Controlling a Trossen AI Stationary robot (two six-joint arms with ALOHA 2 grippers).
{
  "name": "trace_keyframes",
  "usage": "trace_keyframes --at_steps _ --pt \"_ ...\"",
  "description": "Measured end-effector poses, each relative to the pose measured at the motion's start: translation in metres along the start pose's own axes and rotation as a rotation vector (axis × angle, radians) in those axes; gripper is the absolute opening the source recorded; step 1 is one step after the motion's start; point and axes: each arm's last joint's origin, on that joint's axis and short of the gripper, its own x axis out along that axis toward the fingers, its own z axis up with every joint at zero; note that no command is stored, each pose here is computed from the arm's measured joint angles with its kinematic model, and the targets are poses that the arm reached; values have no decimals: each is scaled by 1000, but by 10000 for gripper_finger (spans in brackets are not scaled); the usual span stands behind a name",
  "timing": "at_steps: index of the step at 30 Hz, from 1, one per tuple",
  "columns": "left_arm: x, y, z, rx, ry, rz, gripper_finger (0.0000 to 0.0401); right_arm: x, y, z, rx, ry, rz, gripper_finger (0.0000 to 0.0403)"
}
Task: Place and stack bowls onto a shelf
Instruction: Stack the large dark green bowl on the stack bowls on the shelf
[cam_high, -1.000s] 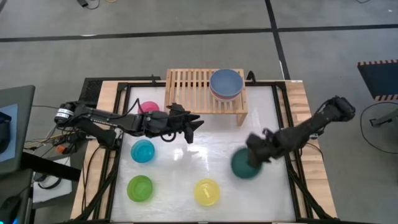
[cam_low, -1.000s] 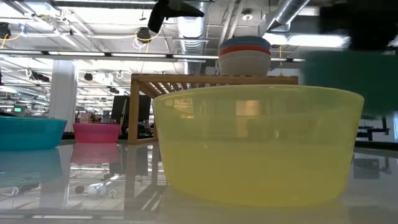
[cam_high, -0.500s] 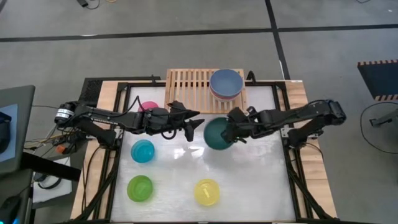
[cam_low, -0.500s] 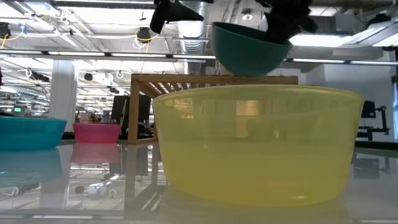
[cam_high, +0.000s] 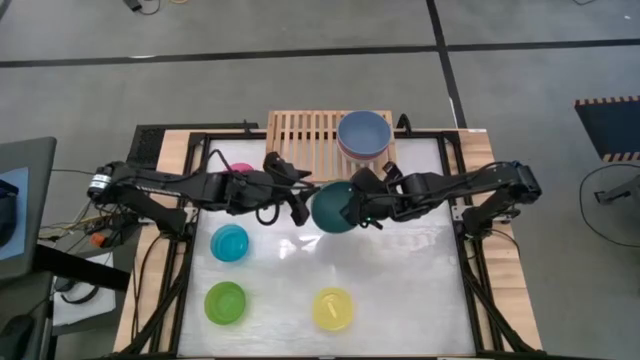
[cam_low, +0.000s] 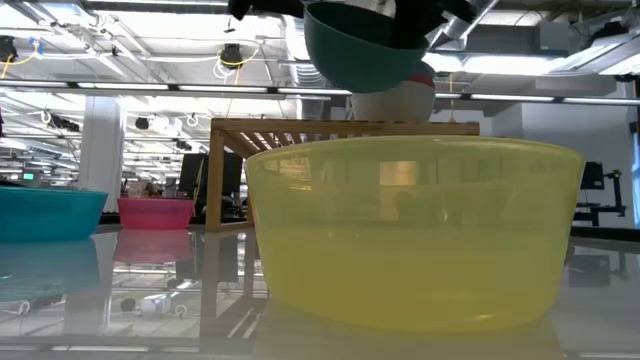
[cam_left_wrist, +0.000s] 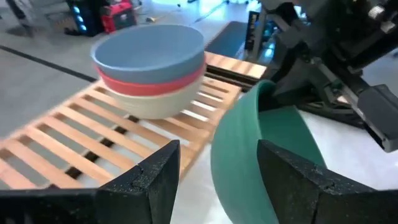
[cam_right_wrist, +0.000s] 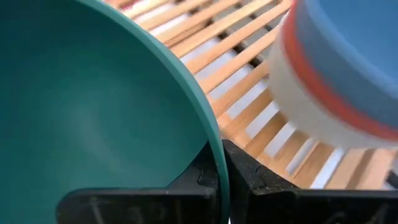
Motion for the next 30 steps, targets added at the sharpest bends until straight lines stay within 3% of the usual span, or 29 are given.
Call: trace_keyframes --at_steps 10,17,25,30 --pt "3 6 5 31 -8 19 166 6 -11 13 25 -39 -69 31" --pt "-2 1 24 2 -104 -66 151 13 -17 18 46 -41 -95 28" --pt "32 -7 9 146 63 50 151 10 -14 17 13 -44 -79 29" --pt "48 -17 10 248 167 210 144 9 -13 17 13 -46 -76 31"
